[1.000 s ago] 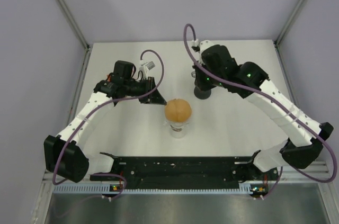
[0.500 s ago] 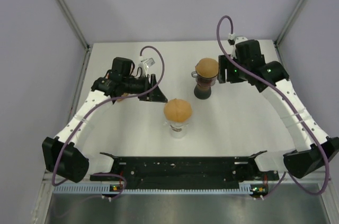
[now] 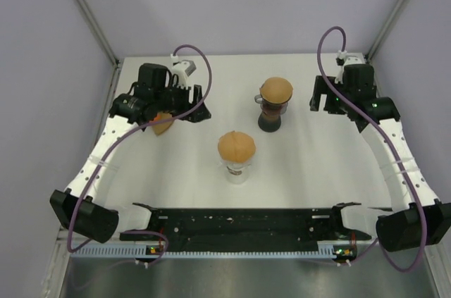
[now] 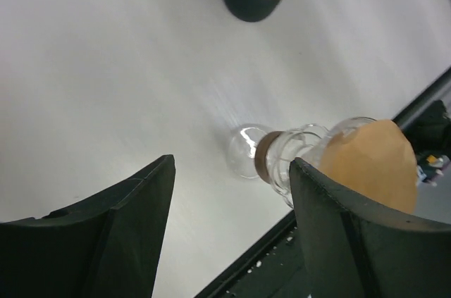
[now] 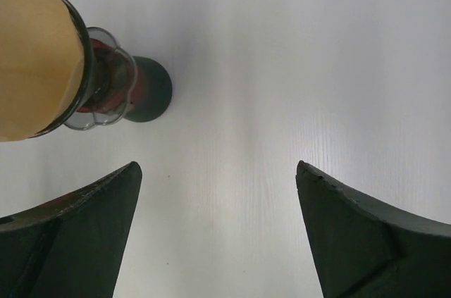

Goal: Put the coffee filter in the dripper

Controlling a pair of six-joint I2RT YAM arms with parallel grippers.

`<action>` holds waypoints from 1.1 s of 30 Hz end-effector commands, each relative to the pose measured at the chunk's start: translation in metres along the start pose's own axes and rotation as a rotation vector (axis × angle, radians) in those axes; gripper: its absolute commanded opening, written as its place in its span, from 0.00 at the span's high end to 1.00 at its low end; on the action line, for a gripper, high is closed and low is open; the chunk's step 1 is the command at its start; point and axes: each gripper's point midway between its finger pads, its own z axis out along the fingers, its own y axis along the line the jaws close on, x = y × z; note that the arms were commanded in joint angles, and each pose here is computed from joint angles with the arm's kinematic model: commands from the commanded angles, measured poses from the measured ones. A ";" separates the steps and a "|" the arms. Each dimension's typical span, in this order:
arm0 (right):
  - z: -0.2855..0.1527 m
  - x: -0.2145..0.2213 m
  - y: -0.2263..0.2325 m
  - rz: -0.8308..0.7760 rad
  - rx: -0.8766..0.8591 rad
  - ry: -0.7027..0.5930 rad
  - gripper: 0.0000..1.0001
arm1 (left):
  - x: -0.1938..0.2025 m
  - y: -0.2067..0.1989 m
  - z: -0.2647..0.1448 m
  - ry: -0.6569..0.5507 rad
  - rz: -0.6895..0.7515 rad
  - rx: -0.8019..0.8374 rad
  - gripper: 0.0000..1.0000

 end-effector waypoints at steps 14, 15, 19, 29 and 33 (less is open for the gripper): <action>0.004 -0.006 -0.053 0.013 0.187 -0.348 0.02 | -0.022 0.157 -0.037 -0.260 0.006 -0.597 0.23; 0.006 -0.004 -0.052 0.006 0.182 -0.360 0.01 | -0.018 0.165 -0.036 -0.266 0.003 -0.610 0.23; 0.022 0.012 -0.054 -0.019 0.171 -0.367 0.01 | -0.004 0.196 -0.035 -0.290 0.018 -0.658 0.22; 0.042 0.034 -0.059 0.014 0.168 -0.458 0.01 | 0.031 0.251 -0.029 -0.372 0.025 -0.743 0.16; 0.049 0.041 -0.056 0.005 0.145 -0.452 0.01 | 0.045 0.260 -0.025 -0.372 0.003 -0.775 0.14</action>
